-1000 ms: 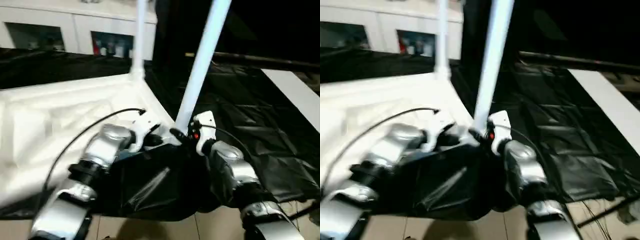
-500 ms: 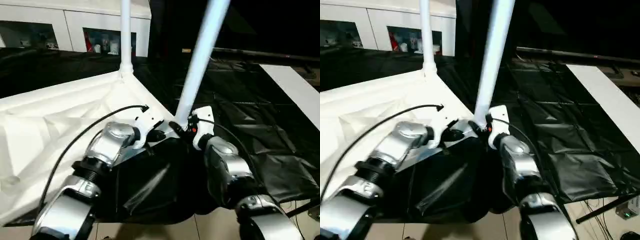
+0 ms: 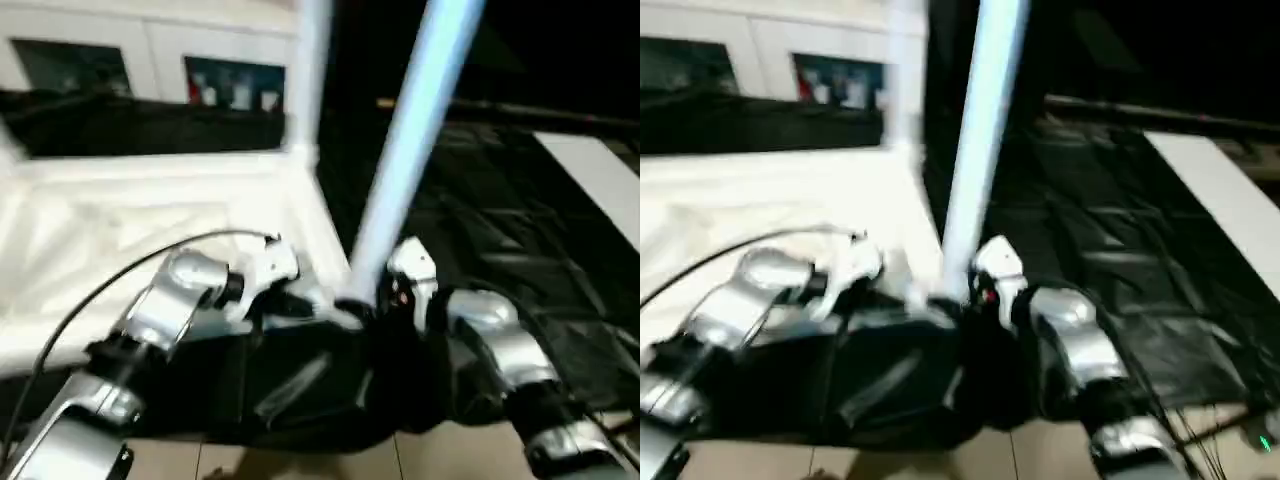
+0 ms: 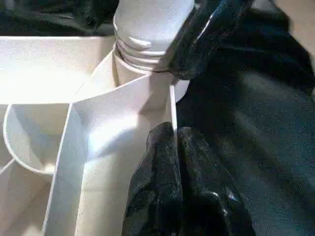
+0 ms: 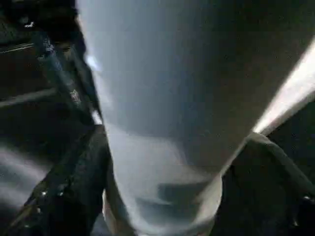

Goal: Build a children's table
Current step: Rotate leg to tighten

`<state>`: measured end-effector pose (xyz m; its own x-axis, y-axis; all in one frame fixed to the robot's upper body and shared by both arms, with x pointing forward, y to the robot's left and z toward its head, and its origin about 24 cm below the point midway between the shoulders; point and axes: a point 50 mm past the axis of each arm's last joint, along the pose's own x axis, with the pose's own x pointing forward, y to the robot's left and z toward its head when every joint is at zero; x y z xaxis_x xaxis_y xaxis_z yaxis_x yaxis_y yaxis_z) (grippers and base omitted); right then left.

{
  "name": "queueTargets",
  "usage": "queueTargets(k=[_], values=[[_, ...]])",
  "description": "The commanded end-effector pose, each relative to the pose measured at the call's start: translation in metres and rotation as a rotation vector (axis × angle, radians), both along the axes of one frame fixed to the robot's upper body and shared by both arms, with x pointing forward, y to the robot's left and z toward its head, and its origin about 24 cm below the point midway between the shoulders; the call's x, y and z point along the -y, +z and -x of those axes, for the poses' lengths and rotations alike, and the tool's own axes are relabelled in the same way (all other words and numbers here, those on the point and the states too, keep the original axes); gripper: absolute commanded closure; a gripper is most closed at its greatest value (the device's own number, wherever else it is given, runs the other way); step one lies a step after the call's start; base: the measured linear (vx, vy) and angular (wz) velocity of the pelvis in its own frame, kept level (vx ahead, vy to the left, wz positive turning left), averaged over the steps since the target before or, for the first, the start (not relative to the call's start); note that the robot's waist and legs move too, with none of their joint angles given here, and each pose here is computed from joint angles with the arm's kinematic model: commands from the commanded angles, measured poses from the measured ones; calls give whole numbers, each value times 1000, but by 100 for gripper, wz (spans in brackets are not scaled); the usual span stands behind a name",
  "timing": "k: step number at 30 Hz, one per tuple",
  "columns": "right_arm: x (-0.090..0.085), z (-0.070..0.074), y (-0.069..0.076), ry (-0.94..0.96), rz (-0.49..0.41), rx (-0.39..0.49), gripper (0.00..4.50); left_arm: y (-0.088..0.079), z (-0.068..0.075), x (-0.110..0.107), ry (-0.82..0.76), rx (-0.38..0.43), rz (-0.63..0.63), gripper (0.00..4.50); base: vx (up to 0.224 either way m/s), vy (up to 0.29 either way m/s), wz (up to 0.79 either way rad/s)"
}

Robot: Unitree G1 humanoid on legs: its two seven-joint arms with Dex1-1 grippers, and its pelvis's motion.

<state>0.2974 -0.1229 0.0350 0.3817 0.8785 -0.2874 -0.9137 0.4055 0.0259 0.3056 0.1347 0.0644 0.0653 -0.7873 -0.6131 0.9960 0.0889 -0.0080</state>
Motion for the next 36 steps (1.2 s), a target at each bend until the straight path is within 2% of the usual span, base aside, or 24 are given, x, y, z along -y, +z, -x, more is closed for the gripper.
queueTargets(k=[1,7,13,14,17,19,26,29,32,36], values=[[6,2,4,33,34,-3,73,-11,16,16,-139,-79,-17,450,0,0,0],[5,8,1,92,67,-20,73,-9,17,16,-152,-82,-6,450,0,0,0],[4,7,1,76,63,-27,73,-8,18,16,-147,-78,1,450,0,0,0],[4,6,2,75,62,-28,99,-8,18,16,-145,-76,1,450,0,0,0],[4,6,1,73,60,-30,113,-8,18,16,-141,-74,2,450,0,0,0],[3,6,1,63,52,-35,145,-7,17,16,-134,-69,5,450,0,0,0],[1,3,0,17,13,-42,176,-8,18,15,-126,-75,9,450,0,0,0],[3,-5,-3,-109,-46,-60,178,-10,16,17,-86,-79,24,450,0,0,0],[3,-7,-4,-157,-58,-68,178,-11,14,18,-55,-74,28,450,0,0,0],[3,-16,-11,-314,-72,-90,178,-12,2,26,80,-33,60,450,0,0,0]])
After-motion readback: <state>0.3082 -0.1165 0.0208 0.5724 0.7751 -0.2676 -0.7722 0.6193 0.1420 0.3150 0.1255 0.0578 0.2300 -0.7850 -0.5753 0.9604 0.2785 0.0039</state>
